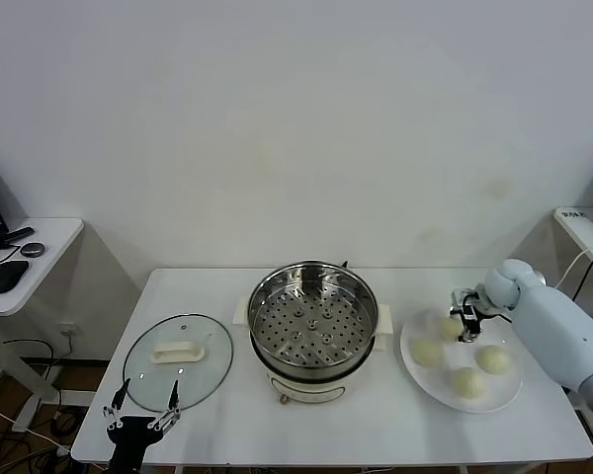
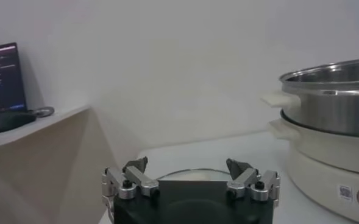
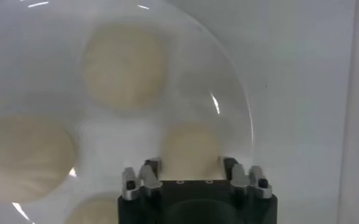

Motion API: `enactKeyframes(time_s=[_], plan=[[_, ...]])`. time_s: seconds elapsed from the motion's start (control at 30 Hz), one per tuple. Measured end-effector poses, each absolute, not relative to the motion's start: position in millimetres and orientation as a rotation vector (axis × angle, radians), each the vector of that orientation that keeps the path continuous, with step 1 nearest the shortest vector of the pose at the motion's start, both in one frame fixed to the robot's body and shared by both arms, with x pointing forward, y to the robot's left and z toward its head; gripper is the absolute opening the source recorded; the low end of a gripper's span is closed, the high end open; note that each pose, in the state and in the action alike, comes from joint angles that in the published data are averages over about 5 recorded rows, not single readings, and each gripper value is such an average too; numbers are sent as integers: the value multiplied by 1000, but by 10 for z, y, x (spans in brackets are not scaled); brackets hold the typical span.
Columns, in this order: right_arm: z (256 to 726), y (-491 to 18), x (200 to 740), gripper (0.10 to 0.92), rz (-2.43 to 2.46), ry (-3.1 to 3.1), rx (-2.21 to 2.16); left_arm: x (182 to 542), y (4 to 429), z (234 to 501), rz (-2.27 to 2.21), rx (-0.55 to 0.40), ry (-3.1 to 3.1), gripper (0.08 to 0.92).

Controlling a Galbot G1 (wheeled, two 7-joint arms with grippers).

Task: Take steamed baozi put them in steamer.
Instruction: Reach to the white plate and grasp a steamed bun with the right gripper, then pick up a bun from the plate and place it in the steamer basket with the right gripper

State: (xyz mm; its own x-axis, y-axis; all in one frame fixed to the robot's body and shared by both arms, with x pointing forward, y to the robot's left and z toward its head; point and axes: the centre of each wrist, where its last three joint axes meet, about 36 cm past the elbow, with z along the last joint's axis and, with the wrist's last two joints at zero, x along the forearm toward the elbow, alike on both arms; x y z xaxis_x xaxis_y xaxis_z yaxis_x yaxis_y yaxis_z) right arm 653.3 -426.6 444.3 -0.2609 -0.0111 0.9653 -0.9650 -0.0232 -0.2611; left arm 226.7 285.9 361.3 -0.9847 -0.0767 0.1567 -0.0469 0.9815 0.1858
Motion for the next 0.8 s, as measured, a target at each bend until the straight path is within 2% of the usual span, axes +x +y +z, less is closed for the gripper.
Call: enactKeyframes(time_s=[0.17, 0.33, 0.57, 0.8], plan=[[4518, -4248, 6529, 510, 1411, -1403, 1110, 2252, 2831, 3636, -262, 85, -2965, 823], [4807, -4261, 6521, 513, 1430, -1424, 1131, 2255, 2808, 3663, -256, 72, -2969, 823], [5580, -4203, 6544, 518, 1511, -1480, 1196, 2275, 2763, 3711, -231, 55, -2987, 823], [6418, -3733, 6637, 515, 1652, -1534, 1375, 2311, 2760, 3743, -225, 41, -3002, 823]])
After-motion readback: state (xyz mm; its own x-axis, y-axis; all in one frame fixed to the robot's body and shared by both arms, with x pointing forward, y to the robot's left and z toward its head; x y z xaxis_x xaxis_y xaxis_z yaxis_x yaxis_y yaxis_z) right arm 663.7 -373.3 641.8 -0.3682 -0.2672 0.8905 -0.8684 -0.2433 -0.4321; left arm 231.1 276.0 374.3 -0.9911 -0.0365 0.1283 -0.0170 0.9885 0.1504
